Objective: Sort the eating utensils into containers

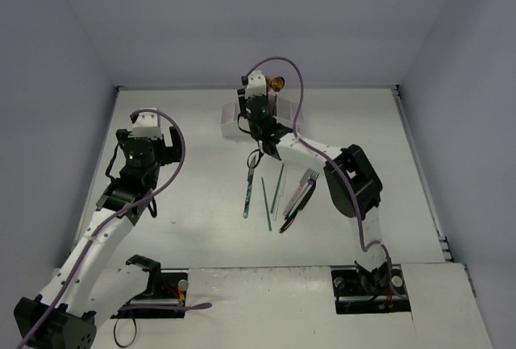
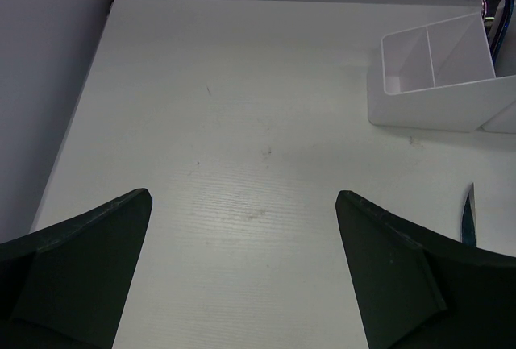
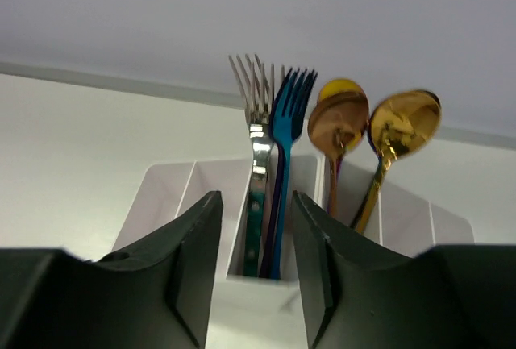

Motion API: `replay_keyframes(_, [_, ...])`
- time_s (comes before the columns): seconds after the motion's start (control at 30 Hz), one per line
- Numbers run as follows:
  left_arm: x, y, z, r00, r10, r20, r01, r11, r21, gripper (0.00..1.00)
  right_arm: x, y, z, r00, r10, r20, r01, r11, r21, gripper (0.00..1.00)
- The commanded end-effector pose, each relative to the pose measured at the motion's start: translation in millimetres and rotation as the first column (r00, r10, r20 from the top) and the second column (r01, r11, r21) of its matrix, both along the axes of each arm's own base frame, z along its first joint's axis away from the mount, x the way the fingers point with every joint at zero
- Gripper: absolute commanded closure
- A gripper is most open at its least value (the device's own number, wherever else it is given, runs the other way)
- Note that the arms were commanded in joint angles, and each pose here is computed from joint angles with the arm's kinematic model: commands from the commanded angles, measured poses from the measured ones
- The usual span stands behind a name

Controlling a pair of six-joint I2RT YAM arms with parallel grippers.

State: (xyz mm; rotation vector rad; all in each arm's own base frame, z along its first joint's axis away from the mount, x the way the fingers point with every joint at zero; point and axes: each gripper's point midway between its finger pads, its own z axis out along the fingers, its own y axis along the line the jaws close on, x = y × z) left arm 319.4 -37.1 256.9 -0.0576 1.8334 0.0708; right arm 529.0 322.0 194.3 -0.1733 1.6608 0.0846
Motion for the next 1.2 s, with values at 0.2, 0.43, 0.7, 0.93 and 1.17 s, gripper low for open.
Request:
replay_keyframes(0.2, [1, -2, 32, 0.996, -0.011, 0.092, 0.014, 1.000, -0.024, 0.03, -92, -103, 57, 0.943, -0.270, -0.193, 0.301, 0.941, 0.156, 0.57])
replay_keyframes(0.43, [0, -1, 31, 0.996, -0.010, 0.087, 0.012, 1.000, -0.023, 0.03, -158, -148, -25, 0.821, -0.244, -0.517, 0.373, 0.913, 0.162, 0.57])
replay_keyframes(0.7, [1, -5, 27, 0.997, -0.024, 0.073, 0.026, 0.999, -0.025, 0.03, -207, -159, -102, 0.681, -0.192, -0.706, 0.427, 0.888, 0.170, 0.69])
replay_keyframes(0.93, [2, -6, 24, 0.998, -0.027, 0.062, 0.029, 0.999, -0.024, 0.03, -231, -175, -139, 0.603, -0.242, -0.760, 0.502, 0.856, 0.126, 0.80])
replay_keyframes(1.17, [1, -6, 27, 0.997, -0.028, 0.070, 0.030, 0.999, -0.027, 0.03, -237, -174, -156, 0.563, -0.250, -0.788, 0.519, 0.848, 0.101, 0.87])
